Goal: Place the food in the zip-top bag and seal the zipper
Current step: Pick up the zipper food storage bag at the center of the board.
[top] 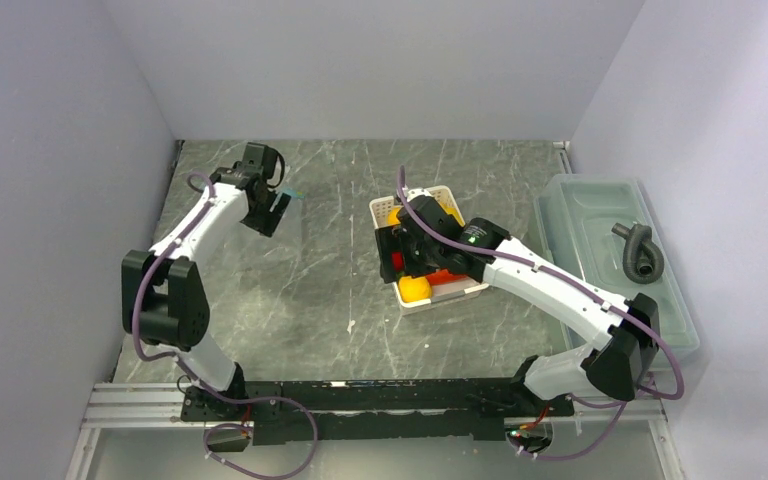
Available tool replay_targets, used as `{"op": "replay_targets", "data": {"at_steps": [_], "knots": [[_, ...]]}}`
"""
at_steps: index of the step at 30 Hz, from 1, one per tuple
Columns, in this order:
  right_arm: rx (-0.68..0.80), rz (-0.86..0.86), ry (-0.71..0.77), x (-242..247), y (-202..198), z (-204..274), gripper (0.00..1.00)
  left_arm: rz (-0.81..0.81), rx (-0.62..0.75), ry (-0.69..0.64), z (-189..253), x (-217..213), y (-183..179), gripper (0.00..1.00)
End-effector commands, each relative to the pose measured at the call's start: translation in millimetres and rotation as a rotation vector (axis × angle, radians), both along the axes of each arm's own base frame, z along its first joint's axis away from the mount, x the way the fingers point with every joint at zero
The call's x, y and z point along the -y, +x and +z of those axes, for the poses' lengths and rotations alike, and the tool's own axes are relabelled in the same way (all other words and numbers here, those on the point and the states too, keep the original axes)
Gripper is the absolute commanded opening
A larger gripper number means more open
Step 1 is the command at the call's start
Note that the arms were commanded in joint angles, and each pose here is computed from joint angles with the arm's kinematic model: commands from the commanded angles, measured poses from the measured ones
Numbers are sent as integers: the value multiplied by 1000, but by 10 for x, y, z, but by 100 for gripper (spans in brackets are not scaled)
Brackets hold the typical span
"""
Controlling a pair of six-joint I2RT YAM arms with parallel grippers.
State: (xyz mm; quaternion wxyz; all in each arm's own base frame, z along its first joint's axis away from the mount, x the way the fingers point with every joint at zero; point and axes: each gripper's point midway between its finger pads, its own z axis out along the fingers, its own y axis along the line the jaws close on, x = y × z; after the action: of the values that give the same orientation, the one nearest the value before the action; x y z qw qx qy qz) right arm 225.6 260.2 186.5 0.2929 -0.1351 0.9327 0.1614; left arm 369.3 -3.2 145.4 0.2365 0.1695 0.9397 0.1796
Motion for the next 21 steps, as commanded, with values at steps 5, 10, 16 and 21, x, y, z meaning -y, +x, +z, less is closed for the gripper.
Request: {"op": "replay_targets", "data": {"at_steps": [5,10,16,21], "knots": [[40,19,43,-88,65,136,95,8,-24,69,-150,-45,130,74],[42,13,38,-76,70,132,95,12,-59,72,-255,-41,127,61],[40,9,37,-73,71,129,95,18,-91,63,-331,-20,112,37],[41,5,36,-60,67,131,95,28,-97,60,-336,-19,102,13]]}}
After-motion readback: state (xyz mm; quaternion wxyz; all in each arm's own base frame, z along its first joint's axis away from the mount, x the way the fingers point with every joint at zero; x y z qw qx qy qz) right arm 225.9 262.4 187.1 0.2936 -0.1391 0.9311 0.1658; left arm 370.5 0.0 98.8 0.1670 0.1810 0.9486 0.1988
